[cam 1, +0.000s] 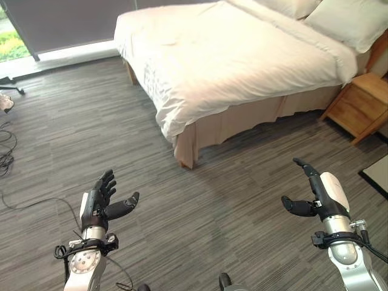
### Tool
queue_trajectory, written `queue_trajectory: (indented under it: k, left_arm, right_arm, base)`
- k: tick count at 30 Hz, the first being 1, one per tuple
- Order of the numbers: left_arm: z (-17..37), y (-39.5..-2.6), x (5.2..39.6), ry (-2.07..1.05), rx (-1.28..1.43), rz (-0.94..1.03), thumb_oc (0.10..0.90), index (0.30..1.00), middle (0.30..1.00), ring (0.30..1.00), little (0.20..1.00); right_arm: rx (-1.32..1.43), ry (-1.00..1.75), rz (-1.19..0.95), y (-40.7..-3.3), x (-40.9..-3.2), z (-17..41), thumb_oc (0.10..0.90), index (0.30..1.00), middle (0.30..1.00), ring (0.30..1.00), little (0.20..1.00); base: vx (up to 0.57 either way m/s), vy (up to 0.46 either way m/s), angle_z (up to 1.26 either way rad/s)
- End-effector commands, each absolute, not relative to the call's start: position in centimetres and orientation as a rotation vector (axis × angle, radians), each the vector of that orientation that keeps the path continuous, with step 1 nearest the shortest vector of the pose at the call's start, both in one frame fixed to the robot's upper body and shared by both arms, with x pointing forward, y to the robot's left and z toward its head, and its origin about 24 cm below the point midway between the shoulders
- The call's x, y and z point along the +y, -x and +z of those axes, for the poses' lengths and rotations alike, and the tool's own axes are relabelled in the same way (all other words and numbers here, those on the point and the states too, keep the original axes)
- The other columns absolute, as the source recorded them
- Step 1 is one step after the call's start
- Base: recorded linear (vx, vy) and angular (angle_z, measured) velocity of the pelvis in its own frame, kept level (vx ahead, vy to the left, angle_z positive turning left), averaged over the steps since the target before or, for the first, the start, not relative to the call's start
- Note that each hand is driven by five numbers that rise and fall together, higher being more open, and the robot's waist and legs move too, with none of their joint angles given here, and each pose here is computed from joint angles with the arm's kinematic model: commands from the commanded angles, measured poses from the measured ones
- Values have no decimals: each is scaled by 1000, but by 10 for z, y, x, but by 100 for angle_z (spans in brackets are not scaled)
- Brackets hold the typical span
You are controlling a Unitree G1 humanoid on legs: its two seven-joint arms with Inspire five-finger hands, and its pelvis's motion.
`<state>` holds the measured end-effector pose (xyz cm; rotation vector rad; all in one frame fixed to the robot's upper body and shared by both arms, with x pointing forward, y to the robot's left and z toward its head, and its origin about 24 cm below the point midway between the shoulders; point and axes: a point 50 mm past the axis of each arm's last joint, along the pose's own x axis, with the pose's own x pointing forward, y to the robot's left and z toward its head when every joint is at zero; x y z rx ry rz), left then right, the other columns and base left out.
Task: Pick up bed clothes into laundry basket.
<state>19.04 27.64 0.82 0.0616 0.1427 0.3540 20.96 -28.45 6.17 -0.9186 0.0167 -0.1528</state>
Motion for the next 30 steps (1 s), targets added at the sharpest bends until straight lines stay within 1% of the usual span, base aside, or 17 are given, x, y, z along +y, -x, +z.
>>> queue_trajectory:
  k: [1,6,11,14,18,21,30]
  left_arm:
    - [49,-211,287,-73,-103,373,800,900,900,900,900]
    - [46,-211,272,22,-115,340,800,900,900,900,900]
    - [57,-221,247,66,-176,222,800,900,900,900,900]
    - [58,-223,239,59,-171,183,800,900,900,900,900]
    - [46,-220,241,63,-111,194,800,900,900,900,900]
    - [39,-215,246,31,-68,198,800,900,900,900,900]
    - [40,-216,252,-57,-45,204,800,900,900,900,900]
  right_arm:
    - [-281,917,-186,-230,-276,118,800,900,900,900,900]
    - [-238,911,-195,-223,-280,110,800,900,900,900,900]
    - [-184,885,-242,-217,-289,100,800,900,900,900,900]
    - [-171,888,-280,-214,-295,98,800,900,900,900,900]
    - [-163,885,-289,-216,-292,95,800,900,900,900,900]
    - [-188,925,-256,-220,-283,97,800,900,900,900,900]
    - [-256,1005,-197,-233,-267,109,800,900,900,900,900]
  base:
    - [-14,-173,1]
    - [-59,-111,9]
    - [-129,-117,29]
    - [35,3,32]
    - [97,55,35]
    - [-1,45,4]
    - [-10,33,-10]
